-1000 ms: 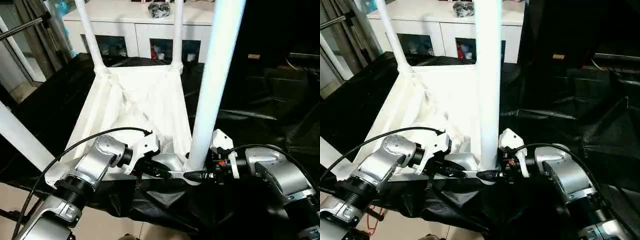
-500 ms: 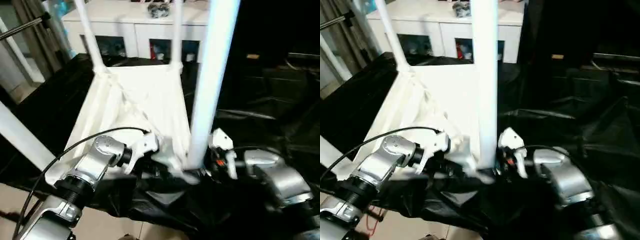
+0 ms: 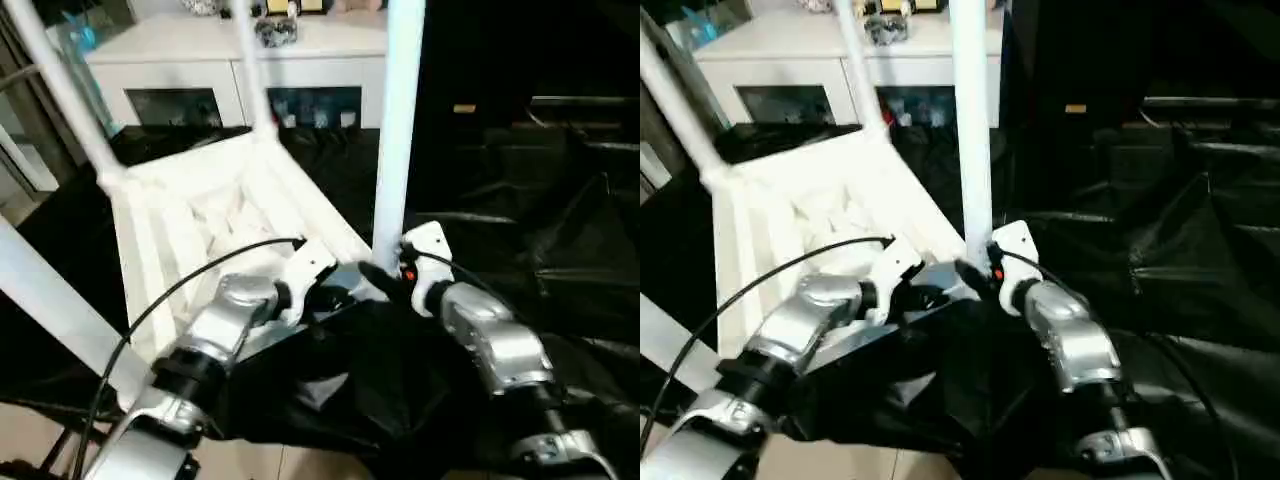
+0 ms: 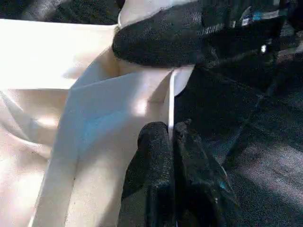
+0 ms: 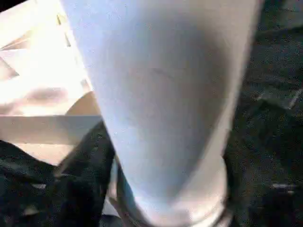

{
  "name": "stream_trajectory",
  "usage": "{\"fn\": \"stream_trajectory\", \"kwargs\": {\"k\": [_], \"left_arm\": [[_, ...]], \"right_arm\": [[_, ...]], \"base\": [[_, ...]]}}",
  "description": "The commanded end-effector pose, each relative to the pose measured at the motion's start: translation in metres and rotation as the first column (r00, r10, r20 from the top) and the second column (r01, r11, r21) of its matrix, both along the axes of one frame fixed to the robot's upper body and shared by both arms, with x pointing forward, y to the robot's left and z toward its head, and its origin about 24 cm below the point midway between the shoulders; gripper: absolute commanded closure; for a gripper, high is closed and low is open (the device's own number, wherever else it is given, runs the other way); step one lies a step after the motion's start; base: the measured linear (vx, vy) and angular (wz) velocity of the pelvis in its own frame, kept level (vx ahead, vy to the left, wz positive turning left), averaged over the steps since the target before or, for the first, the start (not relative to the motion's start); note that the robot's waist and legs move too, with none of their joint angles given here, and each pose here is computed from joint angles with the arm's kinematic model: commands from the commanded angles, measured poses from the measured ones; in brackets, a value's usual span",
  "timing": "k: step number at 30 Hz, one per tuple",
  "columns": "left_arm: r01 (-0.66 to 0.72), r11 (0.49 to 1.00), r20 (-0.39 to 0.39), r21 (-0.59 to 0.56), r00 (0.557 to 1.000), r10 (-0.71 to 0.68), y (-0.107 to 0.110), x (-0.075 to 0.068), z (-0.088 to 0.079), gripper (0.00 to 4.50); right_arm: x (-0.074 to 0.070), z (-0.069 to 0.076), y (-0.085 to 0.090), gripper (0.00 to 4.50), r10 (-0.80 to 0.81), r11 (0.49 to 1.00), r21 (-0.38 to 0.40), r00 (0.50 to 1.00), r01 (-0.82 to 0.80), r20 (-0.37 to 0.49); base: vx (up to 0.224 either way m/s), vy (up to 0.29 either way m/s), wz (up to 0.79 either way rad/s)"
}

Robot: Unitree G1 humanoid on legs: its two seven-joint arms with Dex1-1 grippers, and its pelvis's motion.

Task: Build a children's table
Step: Rotate leg to tighten

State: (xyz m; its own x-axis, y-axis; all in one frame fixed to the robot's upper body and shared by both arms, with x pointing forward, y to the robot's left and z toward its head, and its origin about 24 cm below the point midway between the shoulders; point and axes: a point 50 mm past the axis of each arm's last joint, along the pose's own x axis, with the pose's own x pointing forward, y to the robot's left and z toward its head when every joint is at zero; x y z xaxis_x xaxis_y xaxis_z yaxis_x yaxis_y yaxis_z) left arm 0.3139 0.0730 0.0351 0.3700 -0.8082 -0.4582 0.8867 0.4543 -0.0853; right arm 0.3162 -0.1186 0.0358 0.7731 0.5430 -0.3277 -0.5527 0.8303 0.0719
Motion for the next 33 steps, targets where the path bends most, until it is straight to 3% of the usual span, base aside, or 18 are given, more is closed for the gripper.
{"fn": "stream_trajectory", "kwargs": {"k": [1,3,8,9,11,14,20,24,25,33], "left_arm": [[0.102,0.992,0.047,-0.069,0.994,-0.099,-0.025,-0.003,0.015,4.50],[0.126,0.990,0.051,-0.062,0.991,-0.123,-0.019,-0.004,0.014,4.50],[0.188,0.980,0.046,-0.063,0.982,-0.185,-0.009,-0.009,0.014,4.50],[0.253,0.965,0.036,-0.066,0.967,-0.251,-0.002,-0.014,0.015,4.50],[0.276,0.959,0.026,-0.068,0.961,-0.275,0.001,-0.015,0.015,4.50],[0.366,0.928,-0.005,-0.076,0.930,-0.367,0.011,-0.023,0.017,4.50],[0.450,0.891,-0.043,-0.058,0.891,-0.452,0.024,-0.027,0.018,4.50],[0.494,0.868,-0.071,-0.050,0.865,-0.496,0.029,-0.029,0.019,4.50],[0.503,0.863,-0.073,-0.049,0.860,-0.505,0.030,-0.030,0.020,4.50],[0.511,0.858,-0.080,-0.049,0.854,-0.513,0.030,-0.030,0.020,4.50]], "right_arm": [[-0.012,-0.015,0.028,0.96,0.140,0.990,0.018,0.987,-0.139,-0.083],[-0.012,-0.011,0.025,0.69,0.176,0.984,0.009,0.983,-0.176,-0.061],[-0.018,-0.001,0.016,0.69,0.311,0.950,0.003,0.950,-0.311,-0.020],[-0.023,0.005,0.006,0.69,0.407,0.913,-0.024,0.913,-0.407,-0.011],[-0.025,0.006,0.002,0.69,0.441,0.897,-0.032,0.898,-0.441,-0.011],[-0.035,0.012,-0.014,0.69,0.571,0.819,-0.045,0.820,-0.572,-0.038],[-0.046,0.020,-0.027,0.69,0.692,0.718,-0.023,0.717,-0.696,-0.088],[-0.047,0.023,-0.027,0.69,0.716,0.692,-0.026,0.691,-0.721,-0.097],[-0.047,0.023,-0.027,0.94,0.720,0.689,-0.024,0.687,-0.725,-0.096],[-0.052,0.022,-0.022,1.46,0.741,0.668,0.010,0.664,-0.744,-0.097]], "base": [[0.000,0.000,0.00],[0.000,0.000,0.00],[0.000,0.000,0.00],[0.000,0.000,0.00],[0.000,0.000,0.00],[0.018,0.004,0.00],[0.000,0.000,0.00],[0.000,0.000,0.00],[0.000,0.000,0.00],[0.000,0.000,0.00]]}}
